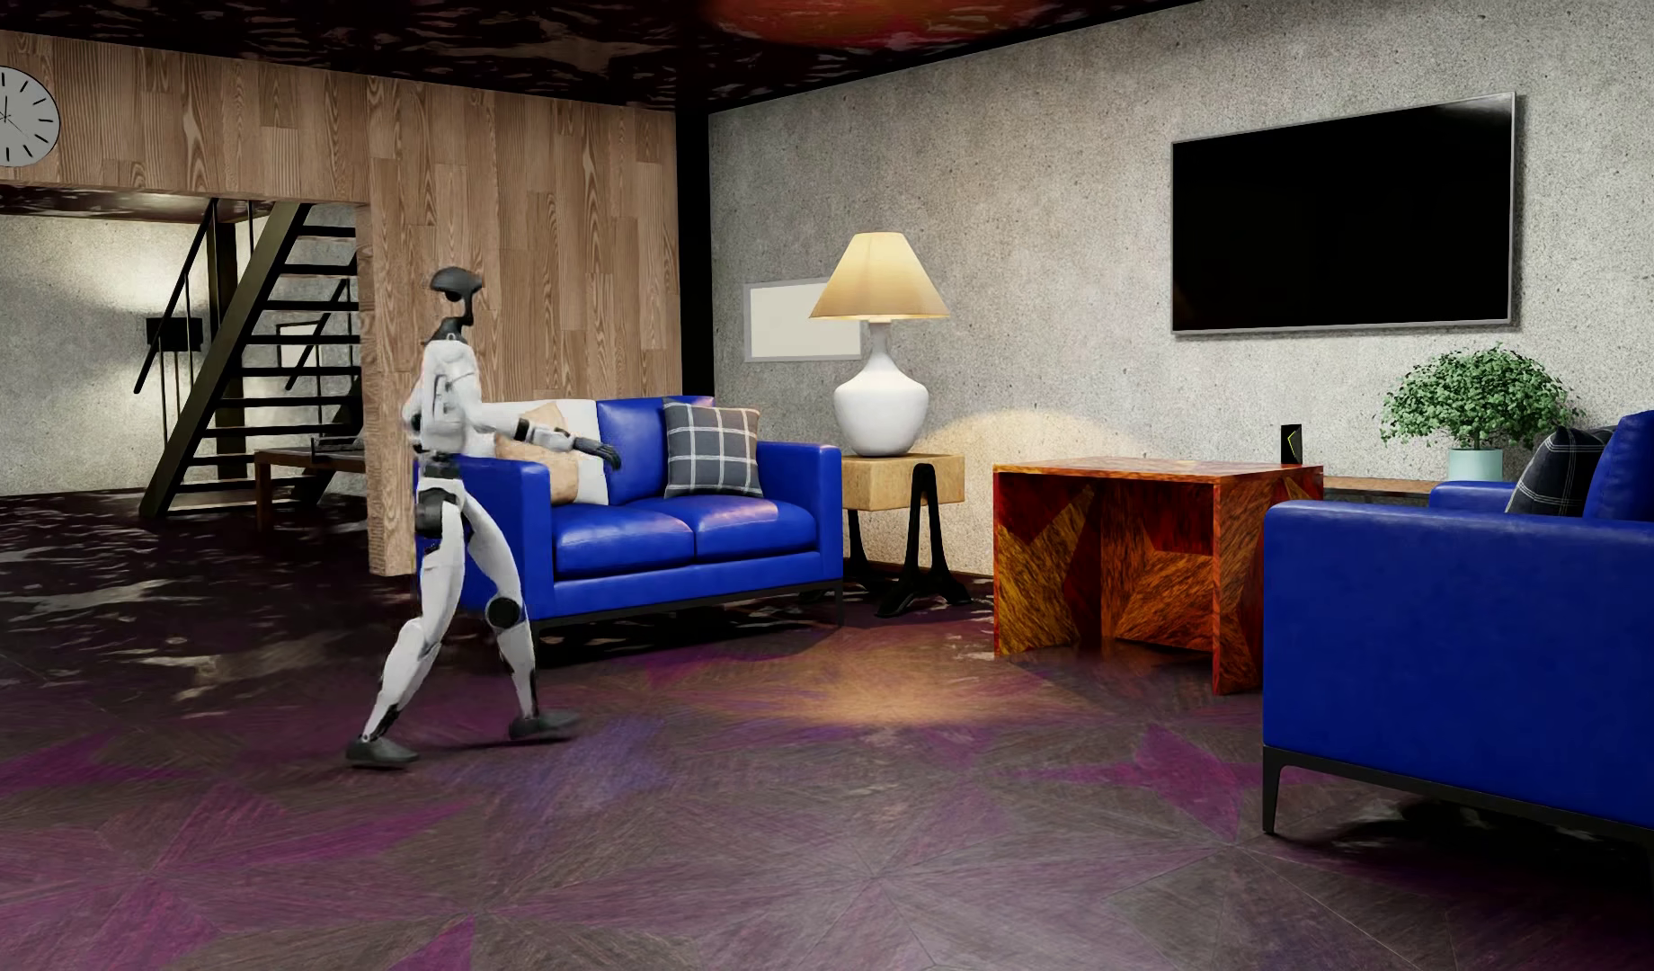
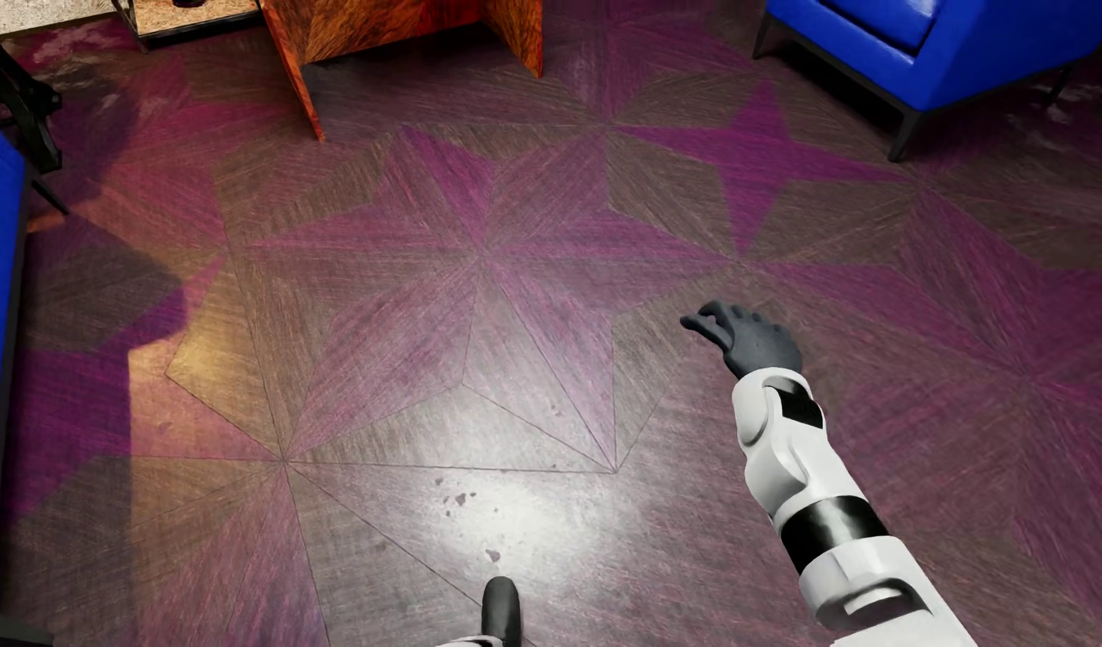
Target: Approach the dark desk
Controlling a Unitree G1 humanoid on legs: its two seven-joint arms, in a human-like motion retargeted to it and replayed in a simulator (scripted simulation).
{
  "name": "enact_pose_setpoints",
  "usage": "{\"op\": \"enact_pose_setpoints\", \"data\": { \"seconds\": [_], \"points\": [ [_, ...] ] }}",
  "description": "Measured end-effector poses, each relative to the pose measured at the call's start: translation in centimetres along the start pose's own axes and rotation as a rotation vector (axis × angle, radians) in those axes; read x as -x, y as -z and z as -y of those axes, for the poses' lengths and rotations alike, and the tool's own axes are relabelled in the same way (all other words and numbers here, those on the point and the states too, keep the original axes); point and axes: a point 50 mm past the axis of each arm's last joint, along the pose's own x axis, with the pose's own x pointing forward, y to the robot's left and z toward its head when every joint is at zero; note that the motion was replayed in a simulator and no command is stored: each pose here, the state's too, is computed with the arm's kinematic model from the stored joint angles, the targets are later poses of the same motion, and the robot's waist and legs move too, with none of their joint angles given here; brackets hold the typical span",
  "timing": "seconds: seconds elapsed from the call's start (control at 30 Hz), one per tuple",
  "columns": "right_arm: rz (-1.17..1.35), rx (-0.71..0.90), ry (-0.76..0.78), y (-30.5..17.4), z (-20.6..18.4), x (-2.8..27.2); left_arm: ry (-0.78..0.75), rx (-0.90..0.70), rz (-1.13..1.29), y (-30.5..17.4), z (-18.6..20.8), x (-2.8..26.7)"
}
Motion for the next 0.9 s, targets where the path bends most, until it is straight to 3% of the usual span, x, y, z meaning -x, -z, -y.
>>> {"op": "enact_pose_setpoints", "data": {
  "seconds": [0.1,0.2,0.3,0.43,0.6,0.7,0.77,0.83,0.9],
  "points": [
    [-0.037,-0.135,-0.047,0.8,-3.5,2.3,0.220,-0.181,-0.040,1.0,5.1,1.3],
    [-0.127,-0.022,-0.464,2.4,-11.0,6.1,0.406,-0.158,0.038,-0.9,8.9,2.9],
    [-0.433,-0.024,-0.740,6.4,-17.3,12.1,0.342,-0.199,0.195,-5.1,9.2,3.0],
    [-0.705,-0.037,-1.095,10.9,-22.4,24.1,0.264,-0.354,0.462,-12.3,8.7,3.1],
    [-1.018,-0.221,-1.128,12.6,-23.3,34.8,0.181,-0.359,0.659,-16.6,6.6,3.7],
    [-0.991,-0.146,-1.237,11.6,-24.0,35.0,0.098,-0.203,0.513,-14.2,5.1,2.3],
    [-0.823,-0.099,-1.275,10.6,-24.1,31.6,0.153,-0.274,0.420,-12.4,6.0,1.8],
    [-0.745,-0.162,-1.045,9.8,-23.2,26.3,0.284,-0.509,0.419,-11.8,6.6,1.5],
    [-0.731,-0.227,-0.750,9.2,-21.4,21.1,0.316,-0.456,0.321,-9.7,6.8,1.3]
  ]
}}
